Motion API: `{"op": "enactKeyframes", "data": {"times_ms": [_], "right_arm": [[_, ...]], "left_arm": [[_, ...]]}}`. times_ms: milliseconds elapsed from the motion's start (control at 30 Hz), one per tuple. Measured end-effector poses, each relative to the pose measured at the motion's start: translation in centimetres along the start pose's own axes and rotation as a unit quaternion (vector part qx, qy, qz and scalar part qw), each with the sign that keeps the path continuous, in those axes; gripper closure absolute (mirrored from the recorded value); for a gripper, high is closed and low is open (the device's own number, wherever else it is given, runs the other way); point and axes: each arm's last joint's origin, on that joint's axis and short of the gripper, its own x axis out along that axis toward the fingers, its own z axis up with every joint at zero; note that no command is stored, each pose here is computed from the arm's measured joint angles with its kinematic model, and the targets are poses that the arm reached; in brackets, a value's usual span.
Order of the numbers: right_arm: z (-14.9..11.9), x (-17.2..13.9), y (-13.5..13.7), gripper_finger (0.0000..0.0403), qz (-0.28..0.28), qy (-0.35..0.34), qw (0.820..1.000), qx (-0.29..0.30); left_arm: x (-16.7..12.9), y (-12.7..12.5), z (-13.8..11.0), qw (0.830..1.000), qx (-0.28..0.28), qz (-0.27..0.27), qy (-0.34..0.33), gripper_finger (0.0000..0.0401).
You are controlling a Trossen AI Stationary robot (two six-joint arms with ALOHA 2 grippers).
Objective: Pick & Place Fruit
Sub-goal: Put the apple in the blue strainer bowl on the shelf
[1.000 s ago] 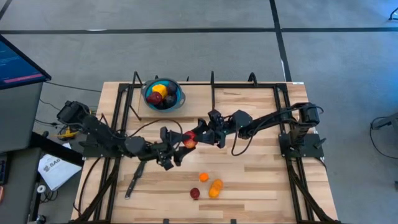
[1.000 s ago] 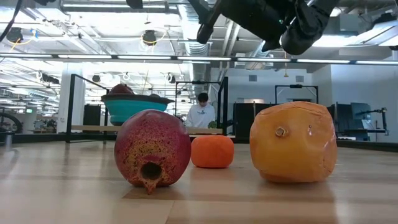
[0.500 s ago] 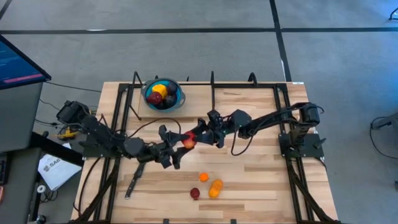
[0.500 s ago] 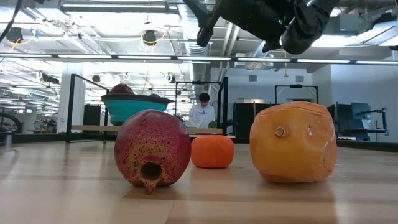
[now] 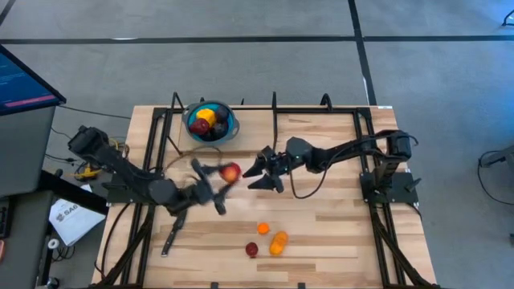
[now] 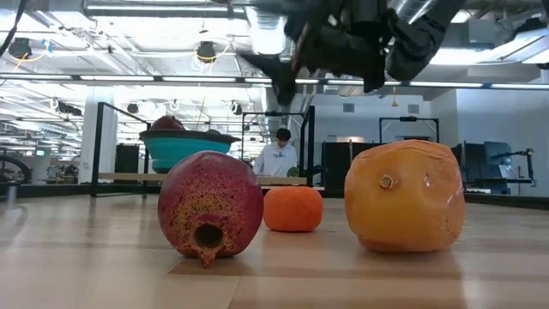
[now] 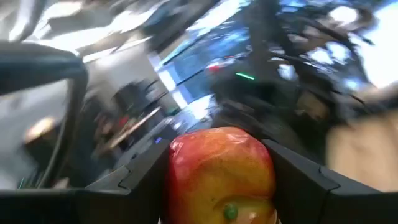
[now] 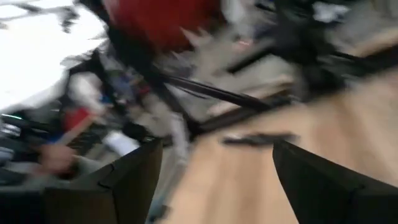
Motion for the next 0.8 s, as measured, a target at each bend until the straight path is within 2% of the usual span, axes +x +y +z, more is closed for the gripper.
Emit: {"op": "enactKeyframes", "data": {"times_ms": [100,200,300,433,567,633,700,733,800], "right_arm": [[-1.0,0.4,-0.1,0.0104,-0.060,0.010,0.998,-0.007],[-2.0,1.1,0.9,0.0104,-0.089,0.009,0.996,-0.025],[-2.6,1.9,2.3,0.0104,-0.089,-0.004,0.995,-0.053],[-3.3,2.5,3.5,0.0104,-0.098,-0.015,0.993,-0.071],[-3.5,2.7,4.2,0.0104,-0.101,-0.025,0.992,-0.074],[-3.4,2.8,4.4,0.0104,-0.098,-0.033,0.992,-0.076],[-3.4,2.8,4.4,0.0104,-0.097,-0.036,0.992,-0.077],[-3.4,2.8,4.4,0.0104,-0.097,-0.037,0.992,-0.077],[-3.3,2.8,4.4,0.0104,-0.097,-0.038,0.992,-0.077]], "left_arm": [[-0.6,3.4,0.9,0.995,-0.059,0.074,0.042,0.0174],[-1.4,7.1,1.5,0.986,-0.097,0.120,0.060,0.0177],[-2.4,10.3,1.9,0.981,-0.126,0.138,0.055,0.0178],[-3.3,12.8,1.8,0.976,-0.151,0.147,0.050,0.0178],[-3.8,13.1,1.6,0.974,-0.192,0.113,0.027,0.0178],[-3.7,12.2,1.3,0.974,-0.218,0.053,0.004,0.0178],[-3.4,11.2,0.9,0.967,-0.253,-0.014,-0.007,0.0177],[-3.0,10.7,0.6,0.964,-0.265,-0.037,-0.005,0.0177],[-2.2,10.1,-0.1,0.961,-0.273,-0.046,0.014,0.0177]]}}
